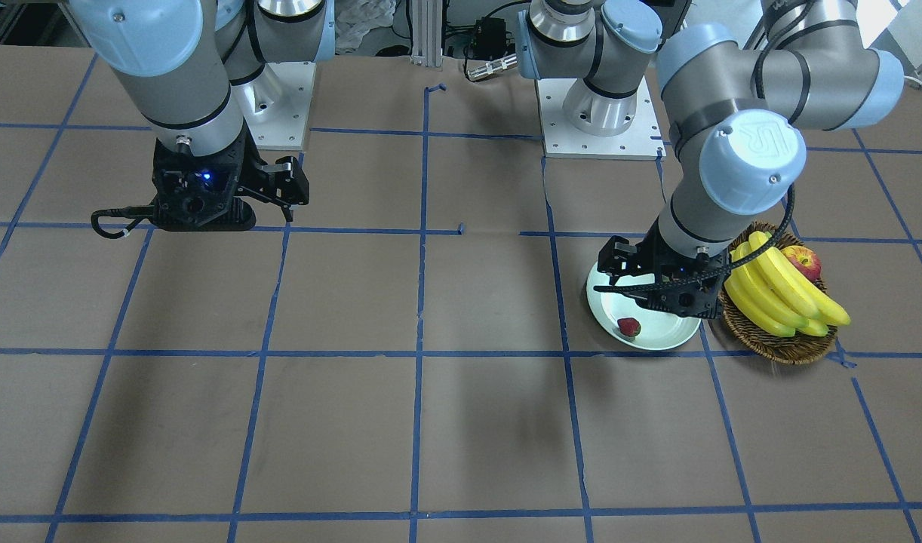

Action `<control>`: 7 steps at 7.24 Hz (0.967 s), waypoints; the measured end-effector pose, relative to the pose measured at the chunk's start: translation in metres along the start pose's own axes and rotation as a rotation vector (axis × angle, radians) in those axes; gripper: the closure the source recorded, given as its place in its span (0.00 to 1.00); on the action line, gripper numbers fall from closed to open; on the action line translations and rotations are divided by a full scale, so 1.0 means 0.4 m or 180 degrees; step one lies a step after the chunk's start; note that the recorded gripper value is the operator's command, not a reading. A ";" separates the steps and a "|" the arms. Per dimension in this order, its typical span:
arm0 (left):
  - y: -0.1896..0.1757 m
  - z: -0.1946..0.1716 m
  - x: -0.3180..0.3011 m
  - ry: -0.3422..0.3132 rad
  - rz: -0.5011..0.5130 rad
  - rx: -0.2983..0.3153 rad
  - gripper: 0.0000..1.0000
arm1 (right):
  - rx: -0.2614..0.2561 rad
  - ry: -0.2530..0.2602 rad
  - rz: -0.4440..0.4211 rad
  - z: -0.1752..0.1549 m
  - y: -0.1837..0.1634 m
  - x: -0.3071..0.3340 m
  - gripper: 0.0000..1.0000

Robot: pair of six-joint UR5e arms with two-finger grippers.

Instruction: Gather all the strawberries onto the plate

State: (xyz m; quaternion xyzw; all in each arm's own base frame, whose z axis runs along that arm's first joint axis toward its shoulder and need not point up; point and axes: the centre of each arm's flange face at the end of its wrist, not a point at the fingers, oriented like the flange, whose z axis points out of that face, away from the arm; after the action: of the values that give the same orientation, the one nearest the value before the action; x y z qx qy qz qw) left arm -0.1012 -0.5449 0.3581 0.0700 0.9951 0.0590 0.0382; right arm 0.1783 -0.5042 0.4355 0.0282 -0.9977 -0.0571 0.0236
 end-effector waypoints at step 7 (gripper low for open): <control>0.158 -0.238 0.135 0.0189 -0.0601 -0.0122 0.00 | 0.0094 -0.0031 0.0061 -0.004 -0.006 -0.008 0.00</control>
State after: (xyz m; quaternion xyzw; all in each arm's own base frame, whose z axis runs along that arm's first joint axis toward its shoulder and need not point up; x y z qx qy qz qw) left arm -0.1539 -0.4859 0.4566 -0.0266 0.9966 0.0761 0.0154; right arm 0.1816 -0.5067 0.4365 0.0187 -0.9988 -0.0423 0.0188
